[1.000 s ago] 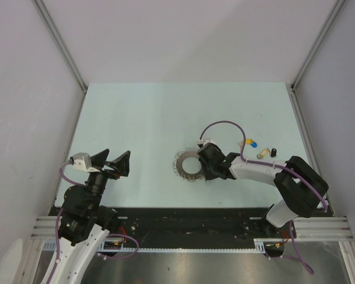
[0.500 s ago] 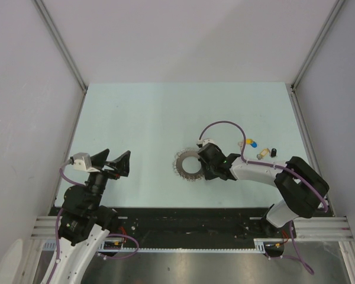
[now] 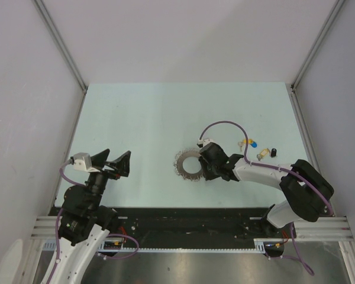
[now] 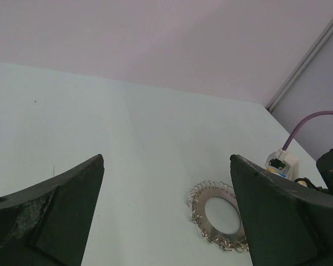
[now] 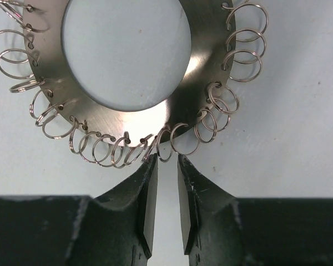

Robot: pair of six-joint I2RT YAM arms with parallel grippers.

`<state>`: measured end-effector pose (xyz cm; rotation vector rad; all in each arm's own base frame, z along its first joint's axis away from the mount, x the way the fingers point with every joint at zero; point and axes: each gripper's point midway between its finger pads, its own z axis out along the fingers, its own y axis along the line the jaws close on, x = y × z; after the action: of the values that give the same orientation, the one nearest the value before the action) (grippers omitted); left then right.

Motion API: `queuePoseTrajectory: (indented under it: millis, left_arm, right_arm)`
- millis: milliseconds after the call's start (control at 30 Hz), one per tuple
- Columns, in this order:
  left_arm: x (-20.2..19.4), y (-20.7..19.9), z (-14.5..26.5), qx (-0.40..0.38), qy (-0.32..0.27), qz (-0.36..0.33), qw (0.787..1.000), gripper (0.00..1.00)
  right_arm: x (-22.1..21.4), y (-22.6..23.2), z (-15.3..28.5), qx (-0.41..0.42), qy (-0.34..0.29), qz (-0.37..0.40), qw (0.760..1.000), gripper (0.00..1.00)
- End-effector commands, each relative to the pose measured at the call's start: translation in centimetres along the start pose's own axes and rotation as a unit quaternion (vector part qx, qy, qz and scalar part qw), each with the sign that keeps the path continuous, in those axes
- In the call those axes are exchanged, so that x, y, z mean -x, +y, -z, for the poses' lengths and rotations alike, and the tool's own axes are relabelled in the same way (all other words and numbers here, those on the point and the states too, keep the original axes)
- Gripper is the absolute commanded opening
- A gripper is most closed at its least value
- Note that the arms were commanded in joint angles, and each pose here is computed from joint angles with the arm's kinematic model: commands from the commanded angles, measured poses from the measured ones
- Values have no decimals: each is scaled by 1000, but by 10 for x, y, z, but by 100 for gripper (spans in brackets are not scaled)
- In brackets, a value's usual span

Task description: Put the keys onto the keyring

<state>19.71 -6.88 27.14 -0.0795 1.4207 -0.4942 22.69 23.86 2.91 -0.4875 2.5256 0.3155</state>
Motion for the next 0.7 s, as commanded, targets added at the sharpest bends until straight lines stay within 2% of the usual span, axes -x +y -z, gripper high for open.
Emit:
queuePoseTrajectory:
  millis: [0, 667]
  left_arm:
    - [15, -9, 6, -24, -33, 16, 999, 100]
    - [13, -10, 5, -26, -27, 13, 999, 100]
  right_arm:
    - [6, -1, 0, 11, -4, -7, 1000, 27]
    - [19, 1, -4, 12, 25, 13, 1000, 26]
